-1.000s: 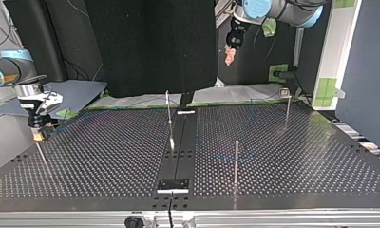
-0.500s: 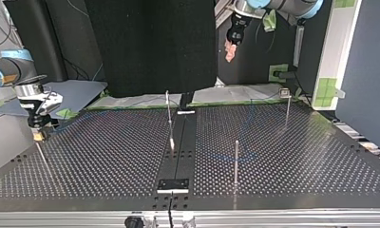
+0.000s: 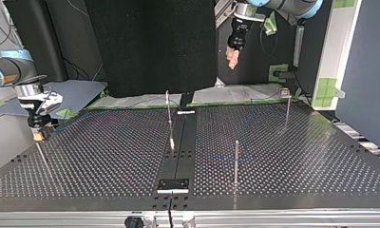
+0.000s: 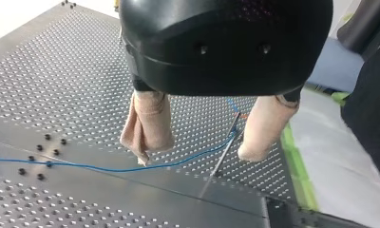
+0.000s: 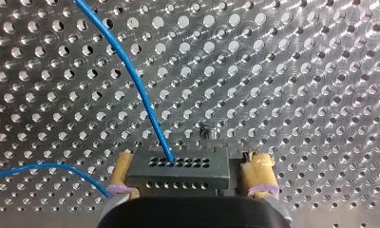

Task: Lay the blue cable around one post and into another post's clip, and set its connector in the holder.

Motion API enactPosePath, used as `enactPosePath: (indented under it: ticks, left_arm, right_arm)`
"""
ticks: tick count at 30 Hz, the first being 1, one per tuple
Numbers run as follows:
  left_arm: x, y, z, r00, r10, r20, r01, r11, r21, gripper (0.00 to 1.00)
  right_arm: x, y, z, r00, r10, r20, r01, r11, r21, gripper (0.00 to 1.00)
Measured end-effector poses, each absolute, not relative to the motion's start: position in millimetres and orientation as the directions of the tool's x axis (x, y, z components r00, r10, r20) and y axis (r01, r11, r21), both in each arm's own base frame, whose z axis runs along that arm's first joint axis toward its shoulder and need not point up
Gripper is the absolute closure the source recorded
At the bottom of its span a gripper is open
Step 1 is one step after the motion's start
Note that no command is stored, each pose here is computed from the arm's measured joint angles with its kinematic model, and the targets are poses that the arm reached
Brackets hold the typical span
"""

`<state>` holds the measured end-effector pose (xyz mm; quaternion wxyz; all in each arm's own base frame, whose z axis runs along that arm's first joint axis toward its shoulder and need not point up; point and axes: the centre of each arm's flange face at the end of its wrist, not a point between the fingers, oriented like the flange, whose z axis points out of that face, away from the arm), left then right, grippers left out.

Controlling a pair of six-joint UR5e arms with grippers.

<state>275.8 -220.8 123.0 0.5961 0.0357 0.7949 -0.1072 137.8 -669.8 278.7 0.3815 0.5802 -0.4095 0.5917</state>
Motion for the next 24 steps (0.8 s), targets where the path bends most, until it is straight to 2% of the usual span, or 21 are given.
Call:
enactPosePath:
  ticks: [17,24]
  left_arm:
    - [294.1,-225.9,136.2,-0.113,-0.052,-0.992,0.201,0.977,-0.074,0.00]
    - [292.4,-225.7,135.3,-0.107,-0.034,-0.994,0.204,0.977,-0.056,0.00]
  right_arm:
    - [137.8,-669.8,278.7,-0.036,-0.024,0.999,-0.927,-0.374,-0.042,0.00]
    - [137.8,-669.8,278.8,-0.036,-0.024,0.999,-0.927,-0.374,-0.042,0.00]
